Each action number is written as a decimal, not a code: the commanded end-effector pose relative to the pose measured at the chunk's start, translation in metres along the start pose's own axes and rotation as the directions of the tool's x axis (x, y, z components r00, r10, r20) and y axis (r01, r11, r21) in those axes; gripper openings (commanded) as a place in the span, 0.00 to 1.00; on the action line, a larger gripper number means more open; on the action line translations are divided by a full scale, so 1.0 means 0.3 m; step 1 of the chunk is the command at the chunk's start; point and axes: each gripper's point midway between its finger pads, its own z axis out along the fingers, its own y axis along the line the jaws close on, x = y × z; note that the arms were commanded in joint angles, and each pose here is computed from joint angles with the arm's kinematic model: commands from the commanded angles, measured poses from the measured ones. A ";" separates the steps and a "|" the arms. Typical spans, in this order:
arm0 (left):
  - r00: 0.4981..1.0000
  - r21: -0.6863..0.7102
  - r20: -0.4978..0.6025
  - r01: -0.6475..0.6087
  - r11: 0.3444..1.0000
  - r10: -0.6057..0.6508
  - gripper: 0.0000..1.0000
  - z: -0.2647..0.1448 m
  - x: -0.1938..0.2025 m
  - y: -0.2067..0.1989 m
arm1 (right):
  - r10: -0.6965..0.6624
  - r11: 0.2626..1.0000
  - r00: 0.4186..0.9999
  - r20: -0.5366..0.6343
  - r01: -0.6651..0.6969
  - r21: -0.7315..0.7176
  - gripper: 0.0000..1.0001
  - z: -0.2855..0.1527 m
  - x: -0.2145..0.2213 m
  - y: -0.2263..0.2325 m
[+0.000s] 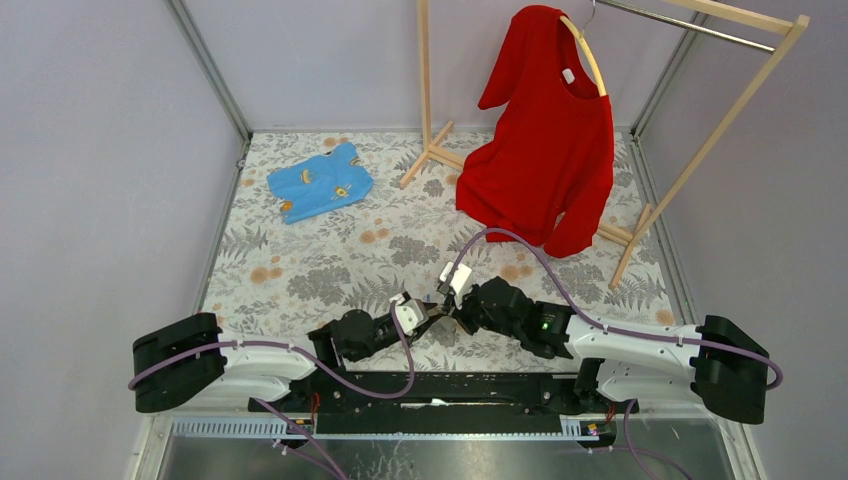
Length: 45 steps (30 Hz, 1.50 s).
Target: Remove the keys from the keyring
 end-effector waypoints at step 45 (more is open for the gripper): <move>0.993 -0.087 0.110 0.046 0.995 -0.037 0.34 -0.013 -0.088 0.053 | 0.098 0.995 0.995 -0.020 -0.097 0.031 0.00 0.033 -0.031 -0.047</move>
